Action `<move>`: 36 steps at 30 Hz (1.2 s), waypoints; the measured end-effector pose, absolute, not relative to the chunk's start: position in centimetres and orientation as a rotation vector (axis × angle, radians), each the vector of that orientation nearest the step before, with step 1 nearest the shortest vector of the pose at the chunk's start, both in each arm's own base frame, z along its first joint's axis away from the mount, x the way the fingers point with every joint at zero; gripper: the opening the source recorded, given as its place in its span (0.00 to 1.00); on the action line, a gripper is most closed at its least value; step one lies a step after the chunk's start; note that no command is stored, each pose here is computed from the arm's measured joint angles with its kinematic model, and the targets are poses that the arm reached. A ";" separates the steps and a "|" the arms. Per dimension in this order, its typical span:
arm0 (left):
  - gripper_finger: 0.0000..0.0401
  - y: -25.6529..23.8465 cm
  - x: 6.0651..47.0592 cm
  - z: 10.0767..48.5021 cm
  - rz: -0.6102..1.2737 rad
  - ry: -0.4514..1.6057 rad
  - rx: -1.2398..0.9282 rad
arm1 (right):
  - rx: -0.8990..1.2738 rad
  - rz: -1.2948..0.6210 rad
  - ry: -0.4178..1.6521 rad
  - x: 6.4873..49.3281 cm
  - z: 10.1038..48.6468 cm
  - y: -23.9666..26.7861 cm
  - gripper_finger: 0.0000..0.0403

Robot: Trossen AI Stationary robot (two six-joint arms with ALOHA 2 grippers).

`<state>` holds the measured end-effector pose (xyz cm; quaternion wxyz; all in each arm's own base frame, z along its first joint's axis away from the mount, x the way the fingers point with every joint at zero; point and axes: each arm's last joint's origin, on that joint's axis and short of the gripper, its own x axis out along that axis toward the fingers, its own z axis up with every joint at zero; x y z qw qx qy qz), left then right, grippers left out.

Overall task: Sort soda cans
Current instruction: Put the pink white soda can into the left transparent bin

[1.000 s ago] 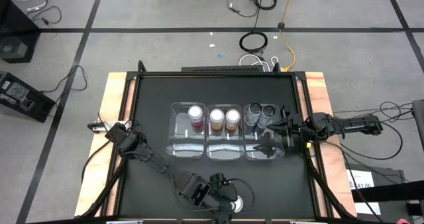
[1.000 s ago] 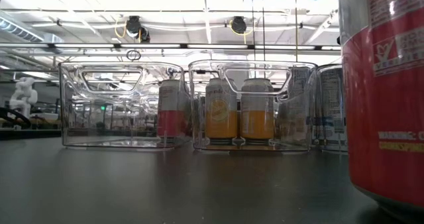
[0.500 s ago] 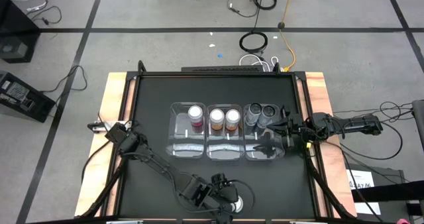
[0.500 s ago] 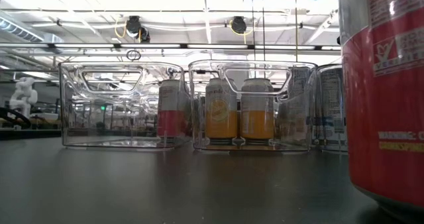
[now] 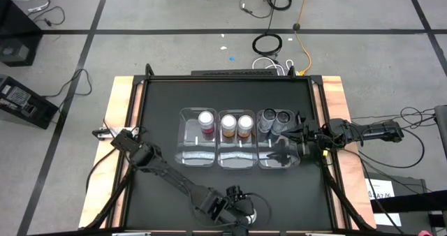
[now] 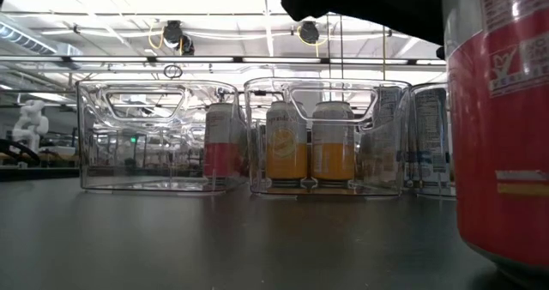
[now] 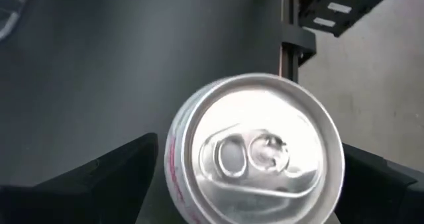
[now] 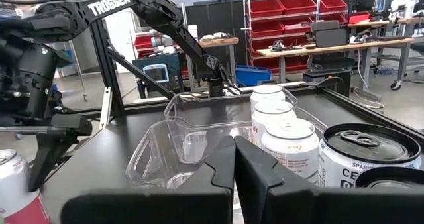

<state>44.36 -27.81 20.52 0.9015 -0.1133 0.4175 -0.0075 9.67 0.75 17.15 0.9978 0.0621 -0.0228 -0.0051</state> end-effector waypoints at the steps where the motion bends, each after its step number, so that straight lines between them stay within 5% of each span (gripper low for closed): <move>1: 0.97 -27.6 44.5 20.5 -0.012 0.862 -0.237 | 0.124 -0.010 -0.045 9.7 17.1 0.7 0.00; 7: 0.95 -27.0 44.8 20.5 0.004 0.861 -0.239 | 0.124 -0.010 -0.045 9.7 17.1 0.8 0.00; 16: 0.78 -26.9 44.8 20.5 0.009 0.865 -0.240 | 0.125 -0.010 -0.046 9.7 17.1 0.8 0.00; 23: 0.80 -26.8 44.6 21.3 0.009 0.861 -0.246 | 0.125 -0.010 -0.046 9.7 17.1 0.8 0.00; 36: 0.81 -21.7 39.2 32.2 0.119 0.874 -0.198 | 0.124 -0.010 -0.045 9.7 17.1 0.7 0.00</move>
